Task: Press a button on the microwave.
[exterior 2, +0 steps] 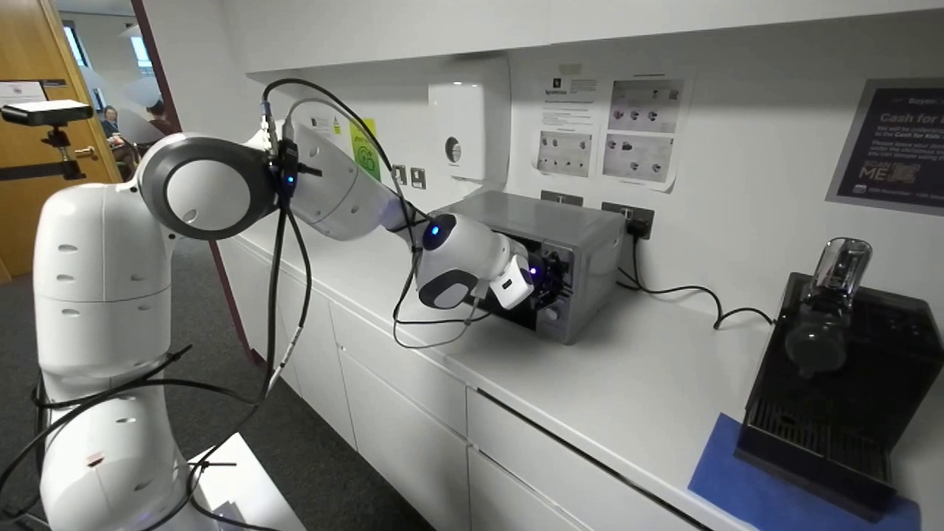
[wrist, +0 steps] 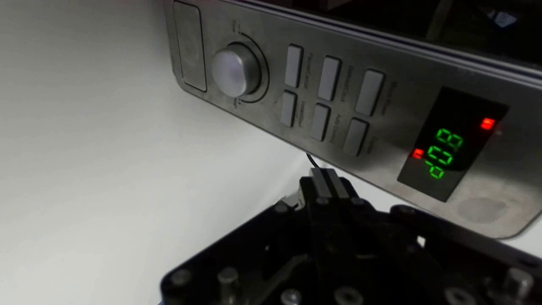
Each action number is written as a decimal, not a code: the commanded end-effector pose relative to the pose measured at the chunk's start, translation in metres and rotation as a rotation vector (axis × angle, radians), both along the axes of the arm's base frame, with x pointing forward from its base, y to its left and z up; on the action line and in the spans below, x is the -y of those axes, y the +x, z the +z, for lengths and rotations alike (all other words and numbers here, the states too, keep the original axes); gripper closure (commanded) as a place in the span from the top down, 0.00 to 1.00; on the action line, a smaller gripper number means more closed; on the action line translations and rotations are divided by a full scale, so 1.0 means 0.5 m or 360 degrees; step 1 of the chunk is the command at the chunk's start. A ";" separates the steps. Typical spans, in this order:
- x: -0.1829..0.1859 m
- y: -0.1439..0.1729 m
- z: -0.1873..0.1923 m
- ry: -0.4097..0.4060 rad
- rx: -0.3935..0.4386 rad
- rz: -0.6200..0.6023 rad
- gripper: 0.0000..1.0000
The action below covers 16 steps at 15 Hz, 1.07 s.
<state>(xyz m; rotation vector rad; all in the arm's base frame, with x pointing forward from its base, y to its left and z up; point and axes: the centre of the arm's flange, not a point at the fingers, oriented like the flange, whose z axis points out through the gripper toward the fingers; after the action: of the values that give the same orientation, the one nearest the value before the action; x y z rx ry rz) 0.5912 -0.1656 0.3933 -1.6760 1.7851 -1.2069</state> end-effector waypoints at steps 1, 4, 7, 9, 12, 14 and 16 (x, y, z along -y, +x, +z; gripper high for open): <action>0.014 0.004 -0.011 -0.0037 0.0098 0.0009 0.00; -0.007 -0.008 0.011 -0.0090 0.0157 0.0082 0.00; -0.021 -0.024 0.026 -0.0114 0.0160 0.0141 0.00; -0.027 -0.032 0.026 -0.0116 0.0147 0.0182 0.00; -0.040 -0.048 0.009 -0.0082 0.0098 0.0243 0.00; -0.053 -0.062 0.004 -0.0090 0.0113 0.0276 0.00; -0.061 -0.063 0.012 -0.0084 0.0124 0.0296 0.00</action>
<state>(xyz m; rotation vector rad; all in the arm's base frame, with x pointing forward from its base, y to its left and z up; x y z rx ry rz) 0.5914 -0.1341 0.4150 -1.7878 1.5772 -1.2220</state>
